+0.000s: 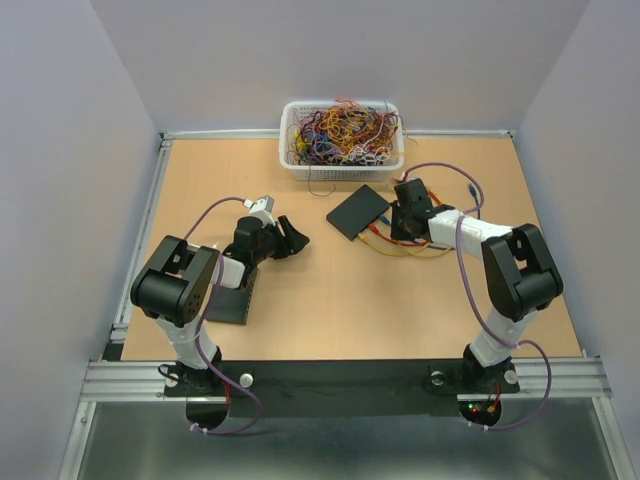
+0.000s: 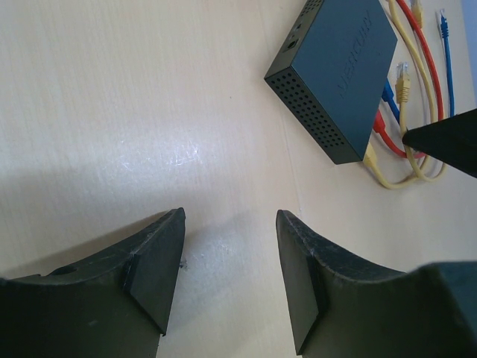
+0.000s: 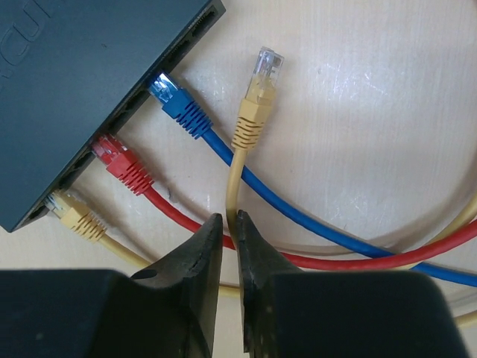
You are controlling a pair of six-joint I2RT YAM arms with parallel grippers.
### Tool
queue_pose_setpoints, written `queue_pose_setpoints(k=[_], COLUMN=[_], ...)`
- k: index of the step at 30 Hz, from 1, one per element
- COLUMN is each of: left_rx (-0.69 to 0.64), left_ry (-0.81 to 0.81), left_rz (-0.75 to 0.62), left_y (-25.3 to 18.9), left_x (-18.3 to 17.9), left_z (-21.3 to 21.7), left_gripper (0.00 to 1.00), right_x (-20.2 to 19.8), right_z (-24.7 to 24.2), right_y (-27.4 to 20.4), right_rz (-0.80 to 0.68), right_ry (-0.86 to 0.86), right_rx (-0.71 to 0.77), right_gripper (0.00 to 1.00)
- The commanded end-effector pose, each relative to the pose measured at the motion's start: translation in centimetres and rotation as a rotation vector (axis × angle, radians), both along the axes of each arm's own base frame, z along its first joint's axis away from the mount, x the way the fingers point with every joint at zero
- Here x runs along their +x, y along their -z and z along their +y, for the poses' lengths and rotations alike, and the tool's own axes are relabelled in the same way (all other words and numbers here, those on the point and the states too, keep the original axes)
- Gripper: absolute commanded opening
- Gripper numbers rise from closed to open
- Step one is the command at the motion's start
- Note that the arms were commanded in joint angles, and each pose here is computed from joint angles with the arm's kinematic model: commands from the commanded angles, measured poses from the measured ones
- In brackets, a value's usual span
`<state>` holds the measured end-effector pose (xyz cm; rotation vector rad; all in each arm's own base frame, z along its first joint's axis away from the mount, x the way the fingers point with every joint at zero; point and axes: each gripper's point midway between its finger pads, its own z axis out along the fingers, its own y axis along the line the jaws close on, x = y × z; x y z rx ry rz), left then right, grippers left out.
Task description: Insert the plug into the switch port
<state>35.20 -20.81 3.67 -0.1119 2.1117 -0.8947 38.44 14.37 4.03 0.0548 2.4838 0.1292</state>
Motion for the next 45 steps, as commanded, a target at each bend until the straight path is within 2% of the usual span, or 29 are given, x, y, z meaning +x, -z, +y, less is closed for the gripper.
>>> queue_pose_setpoints(k=[1,9,14,18,20,24,30,38,43,45], left_rx=[0.074,0.074,0.075,0.071,0.067,0.051,-0.025,-0.197,-0.271,-0.271], left_ry=[0.000,-0.001,0.000,0.001,0.005,0.015,0.063,0.188,0.226,0.228], left_rz=[0.146,0.146,0.149,0.146,0.137,0.109,-0.004,-0.179,-0.211,-0.203], left_y=[4.1,4.2,4.2,4.1,3.9,3.1,0.0,-5.2,-6.4,-6.2], left_x=[-2.4,-2.2,-2.3,-2.2,-2.3,-2.5,-3.6,-6.9,-7.9,-7.9], left_z=[1.1,1.1,1.1,1.1,1.0,0.9,0.3,-1.1,-1.6,-1.7], left_gripper=[0.64,0.64,0.64,0.64,0.64,0.64,0.64,0.64,0.64,0.64], right_x=[1.1,0.9,1.0,0.2,-2.2,-6.3,-11.7,-13.9,-14.1,-13.2], right_z=[0.4,0.5,0.9,3.0,6.3,10.0,13.4,14.9,15.3,14.6], right_y=[-0.7,-0.4,-2.3,-4.6,-5.8,-7.5,-8.5,-9.9,-10.2,-9.9], right_rz=[-0.025,-0.017,-0.057,-0.080,-0.072,-0.121,-0.125,-0.152,-0.153,-0.169], right_ry=[-0.003,-0.022,-0.045,-0.138,-0.266,-0.427,-0.577,-0.655,-0.664,-0.597], right_rx=[0.007,0.003,0.026,0.125,0.235,0.286,0.481,0.578,0.590,0.556], right_gripper=[0.17,0.00,0.00,0.01,0.01,0.01,0.00,0.00,0.00,0.01])
